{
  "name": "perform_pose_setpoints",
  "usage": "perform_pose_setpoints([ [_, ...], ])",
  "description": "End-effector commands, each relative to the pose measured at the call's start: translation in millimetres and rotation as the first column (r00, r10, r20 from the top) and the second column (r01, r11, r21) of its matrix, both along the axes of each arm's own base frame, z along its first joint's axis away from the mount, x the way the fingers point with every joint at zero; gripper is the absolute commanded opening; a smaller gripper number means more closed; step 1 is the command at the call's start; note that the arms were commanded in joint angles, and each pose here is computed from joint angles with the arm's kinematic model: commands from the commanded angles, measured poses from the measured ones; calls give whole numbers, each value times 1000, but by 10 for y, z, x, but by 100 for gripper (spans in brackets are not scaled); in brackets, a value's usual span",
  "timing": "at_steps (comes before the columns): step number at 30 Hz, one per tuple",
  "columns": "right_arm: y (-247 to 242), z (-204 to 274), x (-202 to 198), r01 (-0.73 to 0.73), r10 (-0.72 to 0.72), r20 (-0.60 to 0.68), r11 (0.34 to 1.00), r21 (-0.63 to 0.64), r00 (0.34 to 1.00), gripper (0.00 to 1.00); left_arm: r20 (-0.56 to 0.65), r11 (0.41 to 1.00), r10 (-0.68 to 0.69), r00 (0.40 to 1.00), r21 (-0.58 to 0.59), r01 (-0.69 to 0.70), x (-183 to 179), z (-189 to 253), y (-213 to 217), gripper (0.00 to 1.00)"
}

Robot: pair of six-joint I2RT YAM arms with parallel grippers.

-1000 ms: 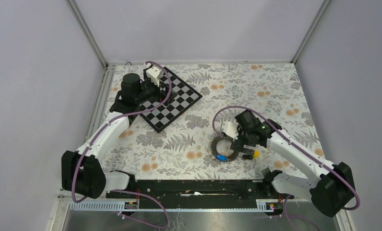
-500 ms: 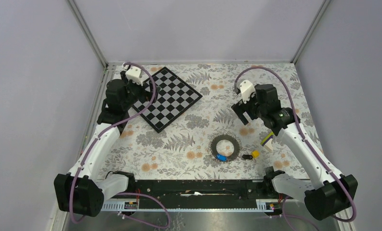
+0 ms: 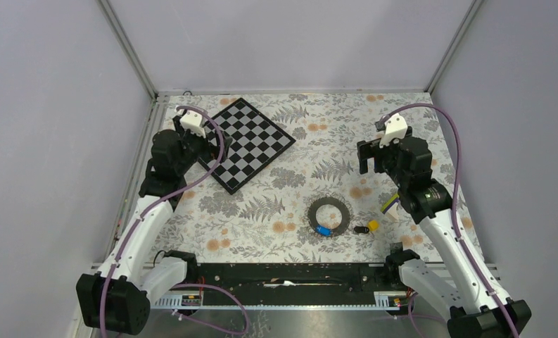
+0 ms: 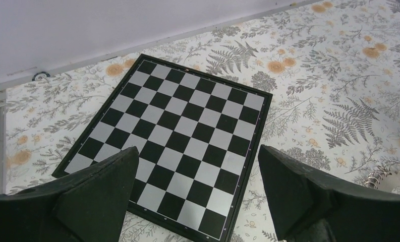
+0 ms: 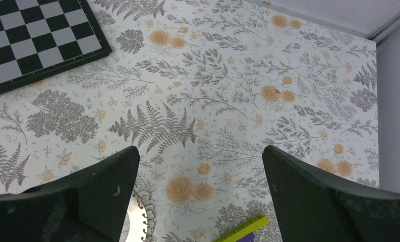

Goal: Put the keys on the keyring

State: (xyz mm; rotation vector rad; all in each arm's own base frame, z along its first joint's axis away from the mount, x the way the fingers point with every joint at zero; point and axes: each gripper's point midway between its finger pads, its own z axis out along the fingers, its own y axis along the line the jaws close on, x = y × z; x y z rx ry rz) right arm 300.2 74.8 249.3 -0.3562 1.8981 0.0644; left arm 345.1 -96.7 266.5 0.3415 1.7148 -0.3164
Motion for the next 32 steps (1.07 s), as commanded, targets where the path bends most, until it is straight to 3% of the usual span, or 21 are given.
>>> perform_pose_setpoints([
  [1,49,88,55,-5,2,44,998,62,999,99,26,1000,-10,1000,-26,11,71,147,-32,99],
  [7,55,-25,18,-23,22,27,999,42,999,100,-40,992,-120,992,-30,119,-53,66,-169,99],
  [20,-184,26,-115,46,-46,136,999,5,990,100,-4,990,-94,996,-102,93,-141,-5,-28,99],
  [32,-147,-10,-116,27,-28,134,1000,15,991,100,-5,985,-132,991,-114,130,-177,-64,-26,99],
])
